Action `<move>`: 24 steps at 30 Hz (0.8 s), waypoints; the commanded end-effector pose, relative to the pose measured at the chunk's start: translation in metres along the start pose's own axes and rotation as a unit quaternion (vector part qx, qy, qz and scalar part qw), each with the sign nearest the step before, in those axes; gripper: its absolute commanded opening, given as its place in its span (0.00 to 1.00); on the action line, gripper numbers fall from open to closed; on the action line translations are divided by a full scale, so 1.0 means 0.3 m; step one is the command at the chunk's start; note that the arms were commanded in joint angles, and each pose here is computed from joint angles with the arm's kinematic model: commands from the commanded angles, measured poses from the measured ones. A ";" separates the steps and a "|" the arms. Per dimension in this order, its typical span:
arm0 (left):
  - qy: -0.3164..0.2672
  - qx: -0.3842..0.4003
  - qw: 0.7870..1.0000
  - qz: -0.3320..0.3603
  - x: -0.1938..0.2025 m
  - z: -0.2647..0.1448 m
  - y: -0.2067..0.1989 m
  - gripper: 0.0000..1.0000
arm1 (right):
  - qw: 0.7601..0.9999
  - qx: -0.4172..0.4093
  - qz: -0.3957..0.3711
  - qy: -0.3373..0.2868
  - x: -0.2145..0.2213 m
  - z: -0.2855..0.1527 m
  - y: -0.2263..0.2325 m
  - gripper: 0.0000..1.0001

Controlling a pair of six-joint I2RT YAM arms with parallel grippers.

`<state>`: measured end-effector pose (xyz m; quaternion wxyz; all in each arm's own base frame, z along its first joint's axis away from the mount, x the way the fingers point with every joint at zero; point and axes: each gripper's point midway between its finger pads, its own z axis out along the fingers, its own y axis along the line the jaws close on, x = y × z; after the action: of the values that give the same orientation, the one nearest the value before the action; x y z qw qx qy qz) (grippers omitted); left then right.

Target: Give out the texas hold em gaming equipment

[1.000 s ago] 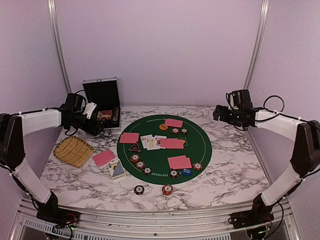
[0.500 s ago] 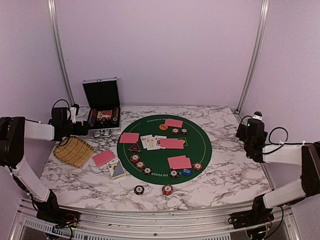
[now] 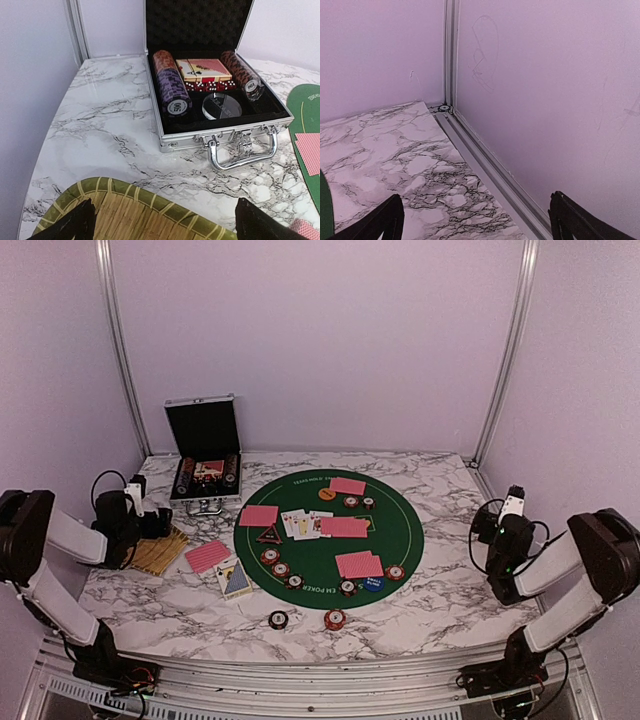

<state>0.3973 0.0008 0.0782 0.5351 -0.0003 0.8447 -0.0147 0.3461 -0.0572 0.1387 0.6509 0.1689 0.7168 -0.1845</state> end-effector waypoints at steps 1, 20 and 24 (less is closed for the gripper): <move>-0.126 -0.020 0.992 -0.002 -0.139 -0.090 0.025 0.99 | 0.996 -0.048 0.014 -0.079 -0.105 -0.018 0.039 0.99; -0.155 -0.015 0.988 -0.011 -0.129 -0.119 0.020 0.99 | 0.992 -0.106 -0.005 -0.060 -0.060 0.033 0.106 0.99; -0.156 -0.016 0.988 -0.011 -0.130 -0.119 0.020 0.99 | 0.992 -0.107 -0.005 -0.061 -0.062 0.033 0.108 0.99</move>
<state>0.3793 0.0049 0.1188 0.6449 -0.0139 0.7641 -0.0097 0.3698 -0.0332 0.1476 0.6982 0.0776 0.7000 -0.1284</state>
